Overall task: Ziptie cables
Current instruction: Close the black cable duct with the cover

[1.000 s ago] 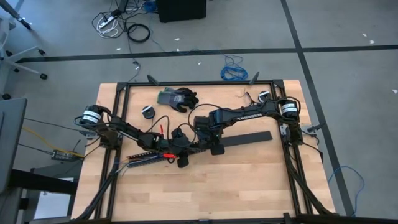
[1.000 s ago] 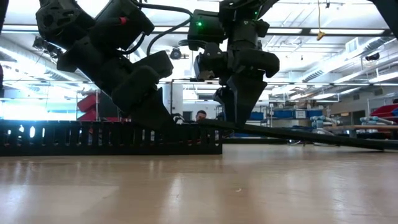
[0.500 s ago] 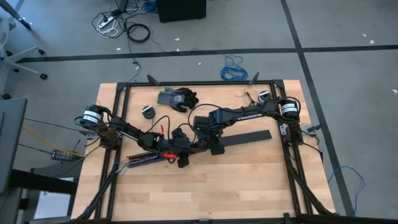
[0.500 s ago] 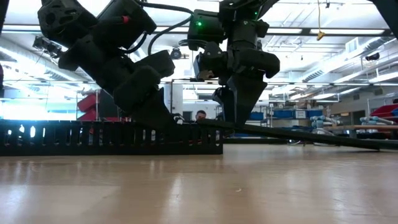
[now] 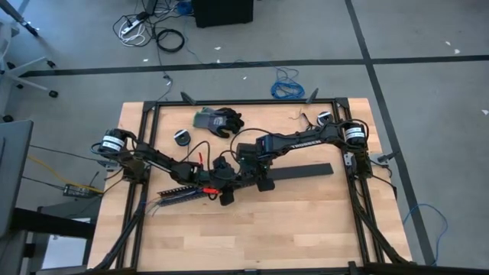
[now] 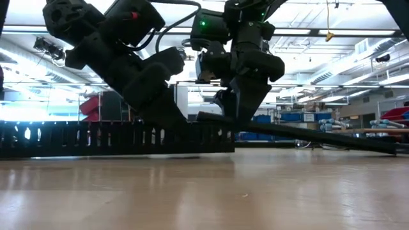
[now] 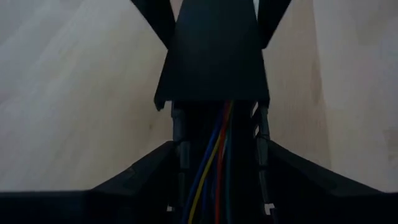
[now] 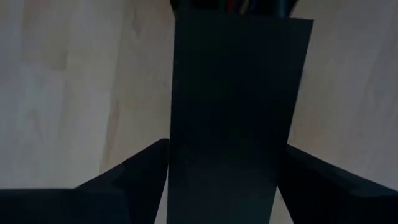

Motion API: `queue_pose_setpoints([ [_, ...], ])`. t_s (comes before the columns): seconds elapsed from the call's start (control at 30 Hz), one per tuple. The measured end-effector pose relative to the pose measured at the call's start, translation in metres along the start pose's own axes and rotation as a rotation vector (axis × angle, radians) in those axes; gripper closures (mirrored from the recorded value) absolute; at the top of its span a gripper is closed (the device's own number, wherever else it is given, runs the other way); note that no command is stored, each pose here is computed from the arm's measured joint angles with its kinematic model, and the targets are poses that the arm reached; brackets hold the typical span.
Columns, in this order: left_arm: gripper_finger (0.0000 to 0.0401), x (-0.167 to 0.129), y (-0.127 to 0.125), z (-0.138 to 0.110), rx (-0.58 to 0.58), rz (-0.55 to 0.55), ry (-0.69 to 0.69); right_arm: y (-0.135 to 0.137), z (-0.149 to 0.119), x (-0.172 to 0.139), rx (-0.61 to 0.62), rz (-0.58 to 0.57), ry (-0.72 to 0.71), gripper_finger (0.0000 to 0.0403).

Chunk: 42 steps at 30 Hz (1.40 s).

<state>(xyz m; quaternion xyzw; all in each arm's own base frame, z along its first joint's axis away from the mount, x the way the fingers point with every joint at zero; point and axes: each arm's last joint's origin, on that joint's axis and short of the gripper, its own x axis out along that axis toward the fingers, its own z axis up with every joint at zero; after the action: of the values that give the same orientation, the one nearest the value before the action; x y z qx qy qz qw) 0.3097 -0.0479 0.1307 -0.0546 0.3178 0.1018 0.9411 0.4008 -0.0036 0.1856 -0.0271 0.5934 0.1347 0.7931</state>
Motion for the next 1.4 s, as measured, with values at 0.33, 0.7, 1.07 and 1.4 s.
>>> queue_pose_setpoints([
  [0.33, 0.0182, 0.0, 0.0, -0.001, 0.003, 0.006, 0.012, 0.004, 0.014, -0.014, -0.048, -0.059, -0.033, 0.0114],
  [0.7, 0.0182, 0.0, 0.001, -0.003, 0.007, 0.006, 0.026, 0.007, 0.023, -0.033, -0.102, -0.127, -0.031, 0.0119],
  [1.07, 0.0182, 0.0, 0.001, -0.004, 0.011, 0.006, 0.037, 0.022, 0.025, -0.035, -0.192, -0.184, -0.003, 0.0383],
  [1.4, 0.0182, 0.0, 0.001, -0.005, 0.011, 0.007, 0.039, 0.021, 0.033, -0.032, -0.154, -0.171, -0.11, 0.0402],
])
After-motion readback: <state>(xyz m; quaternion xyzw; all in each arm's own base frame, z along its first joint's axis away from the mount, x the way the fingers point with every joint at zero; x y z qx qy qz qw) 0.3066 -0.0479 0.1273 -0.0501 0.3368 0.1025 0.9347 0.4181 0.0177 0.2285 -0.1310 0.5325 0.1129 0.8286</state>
